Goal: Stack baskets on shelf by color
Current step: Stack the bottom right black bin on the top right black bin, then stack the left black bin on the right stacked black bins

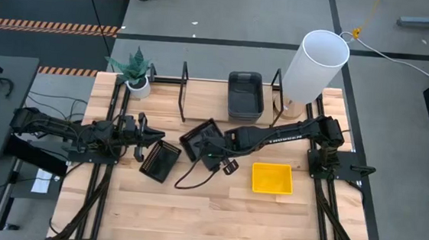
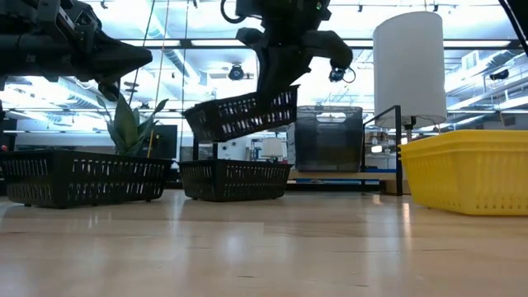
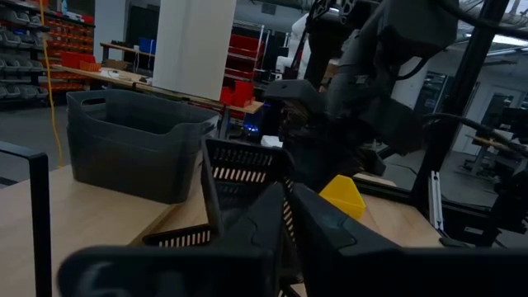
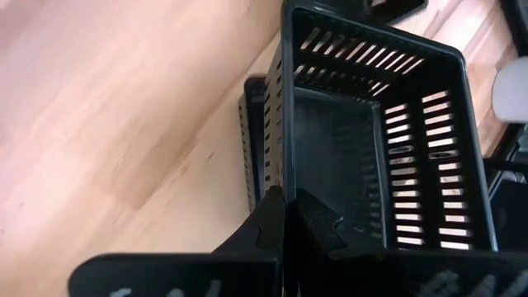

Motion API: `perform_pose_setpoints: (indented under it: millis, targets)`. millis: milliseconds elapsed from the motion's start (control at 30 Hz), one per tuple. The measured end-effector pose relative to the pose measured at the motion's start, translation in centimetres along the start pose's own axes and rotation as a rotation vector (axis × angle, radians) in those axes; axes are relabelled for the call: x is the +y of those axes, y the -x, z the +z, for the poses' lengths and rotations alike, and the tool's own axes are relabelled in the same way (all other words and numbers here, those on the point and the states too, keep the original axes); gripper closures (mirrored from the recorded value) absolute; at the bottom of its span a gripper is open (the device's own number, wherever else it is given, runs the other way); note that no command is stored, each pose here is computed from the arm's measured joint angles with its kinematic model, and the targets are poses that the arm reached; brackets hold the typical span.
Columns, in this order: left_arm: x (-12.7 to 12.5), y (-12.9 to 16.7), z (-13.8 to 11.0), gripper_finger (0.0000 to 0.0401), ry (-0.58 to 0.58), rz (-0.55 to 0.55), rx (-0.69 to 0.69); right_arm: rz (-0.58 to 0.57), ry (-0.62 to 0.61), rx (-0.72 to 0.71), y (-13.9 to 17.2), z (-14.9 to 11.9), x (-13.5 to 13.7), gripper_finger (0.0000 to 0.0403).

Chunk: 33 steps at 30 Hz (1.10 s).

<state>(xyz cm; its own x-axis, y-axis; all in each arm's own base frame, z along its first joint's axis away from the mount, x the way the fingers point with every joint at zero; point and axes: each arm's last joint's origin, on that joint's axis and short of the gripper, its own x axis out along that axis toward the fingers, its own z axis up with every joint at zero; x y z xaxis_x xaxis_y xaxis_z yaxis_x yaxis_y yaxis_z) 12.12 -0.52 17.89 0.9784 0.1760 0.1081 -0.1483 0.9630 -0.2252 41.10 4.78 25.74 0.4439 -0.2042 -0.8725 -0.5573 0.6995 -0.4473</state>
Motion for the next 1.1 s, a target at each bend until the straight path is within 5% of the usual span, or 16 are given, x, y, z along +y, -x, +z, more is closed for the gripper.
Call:
perform_pose_setpoints:
  millis: [667, 1100]
  targets:
    - [0.0, 0.0, 0.0, 0.0365, 0.000, 0.000, 0.000, 0.027, -0.022, -0.023, -3.5, -1.4, 1.4, 0.0376]
    - [0.0, 0.0, 0.0, 0.0363, 0.000, 0.000, 0.000, 0.032, -0.106, -0.030, -3.2, -0.8, 2.1, 0.0314]
